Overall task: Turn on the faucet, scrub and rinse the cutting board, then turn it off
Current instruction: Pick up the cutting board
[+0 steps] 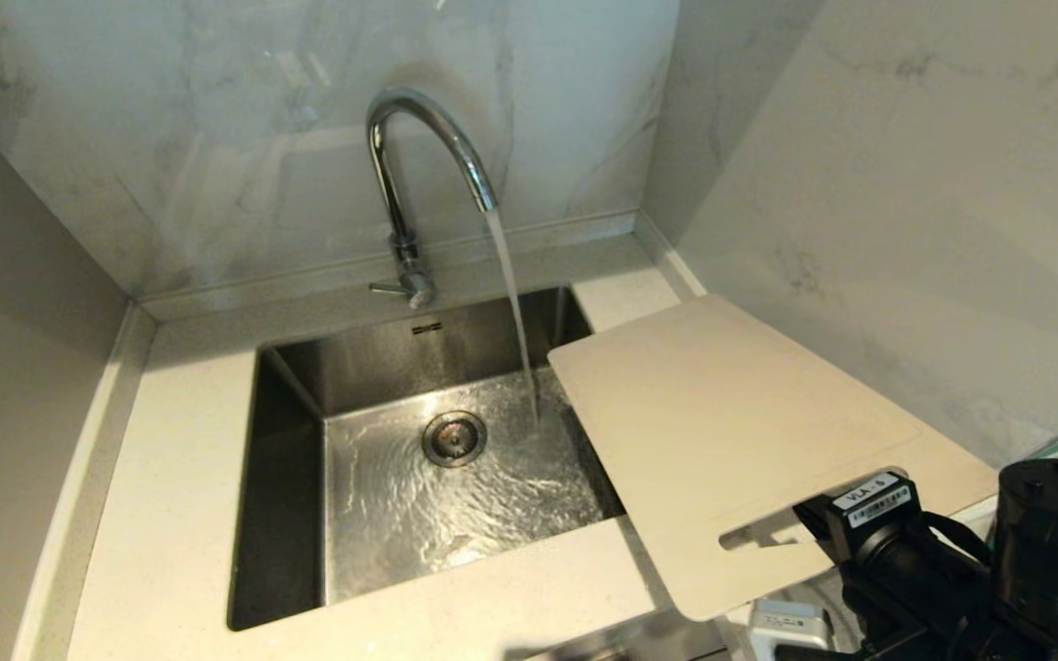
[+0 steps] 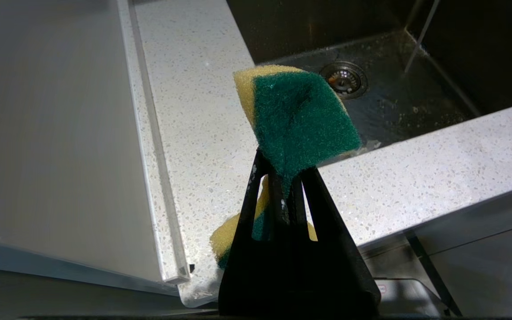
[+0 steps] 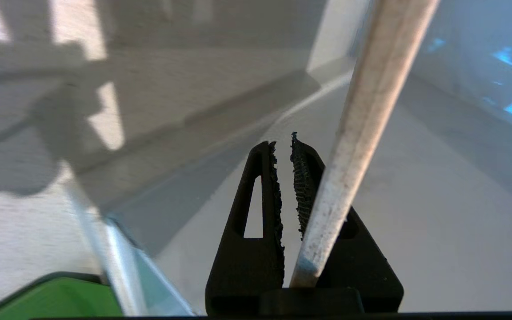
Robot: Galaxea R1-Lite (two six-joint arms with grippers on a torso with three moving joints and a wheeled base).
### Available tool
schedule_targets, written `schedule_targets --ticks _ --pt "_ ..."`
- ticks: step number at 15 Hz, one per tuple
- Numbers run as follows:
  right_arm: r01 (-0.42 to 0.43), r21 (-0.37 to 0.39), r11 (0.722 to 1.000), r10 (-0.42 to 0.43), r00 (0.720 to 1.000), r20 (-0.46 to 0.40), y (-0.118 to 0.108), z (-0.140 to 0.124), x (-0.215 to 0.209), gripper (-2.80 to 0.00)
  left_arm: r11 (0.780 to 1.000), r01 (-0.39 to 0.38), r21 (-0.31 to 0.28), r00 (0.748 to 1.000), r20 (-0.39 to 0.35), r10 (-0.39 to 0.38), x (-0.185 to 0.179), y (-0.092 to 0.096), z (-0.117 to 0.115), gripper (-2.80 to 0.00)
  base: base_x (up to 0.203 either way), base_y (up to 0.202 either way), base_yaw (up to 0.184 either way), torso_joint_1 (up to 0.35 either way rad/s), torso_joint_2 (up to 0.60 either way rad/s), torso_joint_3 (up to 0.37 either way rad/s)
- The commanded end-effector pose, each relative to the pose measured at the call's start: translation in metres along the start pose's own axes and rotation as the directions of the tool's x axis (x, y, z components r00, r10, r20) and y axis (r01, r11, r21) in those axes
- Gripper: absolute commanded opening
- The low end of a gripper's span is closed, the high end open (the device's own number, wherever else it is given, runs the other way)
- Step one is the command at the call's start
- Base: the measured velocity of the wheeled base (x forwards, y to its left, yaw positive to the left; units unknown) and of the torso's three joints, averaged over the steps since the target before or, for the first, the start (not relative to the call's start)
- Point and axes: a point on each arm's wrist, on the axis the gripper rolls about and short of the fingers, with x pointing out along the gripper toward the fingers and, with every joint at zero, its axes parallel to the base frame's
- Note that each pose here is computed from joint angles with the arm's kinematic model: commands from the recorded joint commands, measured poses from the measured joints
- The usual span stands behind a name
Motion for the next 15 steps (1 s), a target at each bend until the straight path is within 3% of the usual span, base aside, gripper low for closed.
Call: schedule_targets --ticks 1,5,8,15 --pt "0.063 0.006 0.998 -0.063 0.998 -0.013 -0.009 -0.005 -0.009 -2.80 1.000 0.001 0.000 1.000 -0.001 -0.001 0.000 0.000 0.000 -2.80 0.000 0.000 0.000 0.000 0.00 0.000" --pt "0.110 0.018 0.994 -0.110 0.994 -0.021 -0.012 -0.010 -0.026 -2.80 1.000 0.001 0.000 1.000 -0.001 -0.001 0.000 0.000 0.000 -2.80 0.000 0.000 0.000 0.000 0.00 0.000" --pt "0.062 0.008 0.998 -0.062 0.998 -0.005 -0.007 -0.014 -0.044 -2.80 1.000 0.002 0.000 1.000 -0.001 -0.002 0.000 0.000 0.000 -2.80 0.000 0.000 0.000 0.000 0.00 0.000" --pt "0.064 -0.011 0.998 -0.061 0.986 0.154 -0.009 -0.017 -0.064 -2.80 1.000 0.001 0.000 1.000 -0.001 -0.001 0.000 0.000 0.000 -2.80 0.000 0.000 0.000 0.000 0.00 0.000"
